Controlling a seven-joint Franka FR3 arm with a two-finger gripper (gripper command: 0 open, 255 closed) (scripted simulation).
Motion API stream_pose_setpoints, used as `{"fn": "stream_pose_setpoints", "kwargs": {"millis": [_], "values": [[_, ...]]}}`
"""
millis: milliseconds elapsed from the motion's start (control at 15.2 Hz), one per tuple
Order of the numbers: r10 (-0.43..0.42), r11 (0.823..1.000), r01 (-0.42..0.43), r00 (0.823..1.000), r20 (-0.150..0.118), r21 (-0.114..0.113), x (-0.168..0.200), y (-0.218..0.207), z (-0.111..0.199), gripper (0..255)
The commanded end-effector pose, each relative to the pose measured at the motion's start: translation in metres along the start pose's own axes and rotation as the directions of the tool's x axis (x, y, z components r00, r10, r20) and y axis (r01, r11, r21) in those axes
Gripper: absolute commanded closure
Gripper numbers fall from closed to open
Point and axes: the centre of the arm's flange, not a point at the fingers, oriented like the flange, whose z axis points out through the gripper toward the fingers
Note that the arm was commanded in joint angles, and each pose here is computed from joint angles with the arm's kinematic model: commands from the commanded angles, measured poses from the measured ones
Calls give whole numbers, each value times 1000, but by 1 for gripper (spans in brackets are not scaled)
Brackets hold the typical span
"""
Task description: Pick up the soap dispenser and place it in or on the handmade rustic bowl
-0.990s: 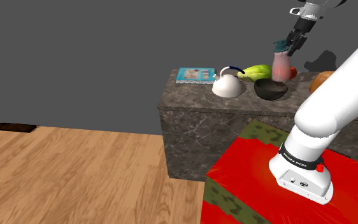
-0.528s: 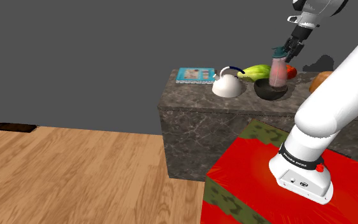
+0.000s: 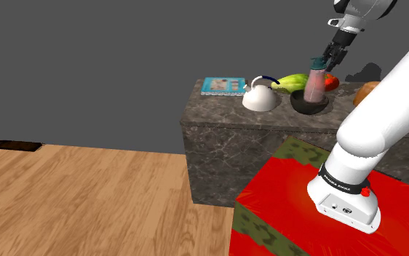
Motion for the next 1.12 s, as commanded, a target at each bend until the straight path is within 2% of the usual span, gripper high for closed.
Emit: {"fn": "stream_pose_setpoints", "kwargs": {"millis": [0, 264, 528, 1056], "values": [[0, 1000, 0, 1000, 0, 0, 0, 0, 0, 0], [0, 1000, 0, 1000, 0, 0, 0, 0, 0, 0], [0, 1000, 0, 1000, 0, 0, 0, 0, -50, 0], [0, 1000, 0, 1000, 0, 0, 0, 0, -50, 0]]}}
